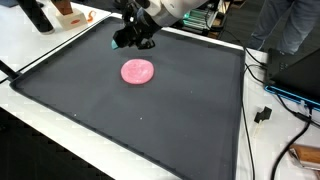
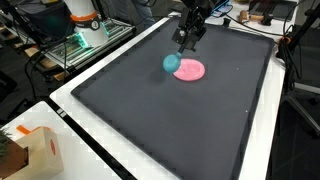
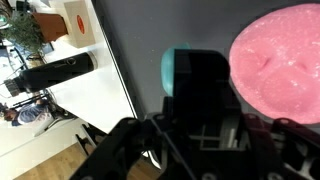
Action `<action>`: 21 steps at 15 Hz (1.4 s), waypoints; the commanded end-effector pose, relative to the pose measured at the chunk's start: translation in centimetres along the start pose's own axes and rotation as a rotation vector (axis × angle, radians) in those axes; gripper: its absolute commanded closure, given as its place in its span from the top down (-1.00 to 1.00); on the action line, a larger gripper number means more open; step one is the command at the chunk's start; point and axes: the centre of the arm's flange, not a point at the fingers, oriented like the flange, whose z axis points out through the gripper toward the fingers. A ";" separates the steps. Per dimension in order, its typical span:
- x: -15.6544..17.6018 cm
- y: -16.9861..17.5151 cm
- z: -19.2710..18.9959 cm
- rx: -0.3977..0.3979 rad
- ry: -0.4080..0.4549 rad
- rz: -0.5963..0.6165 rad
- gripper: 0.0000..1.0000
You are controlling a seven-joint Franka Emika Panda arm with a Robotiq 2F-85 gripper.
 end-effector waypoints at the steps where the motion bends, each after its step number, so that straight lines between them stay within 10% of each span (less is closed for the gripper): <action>1: 0.2 -0.1 0.8 0.004 0.003 -0.007 -0.50; 21: 2.7 8.4 -2.2 0.360 0.018 -0.216 -0.50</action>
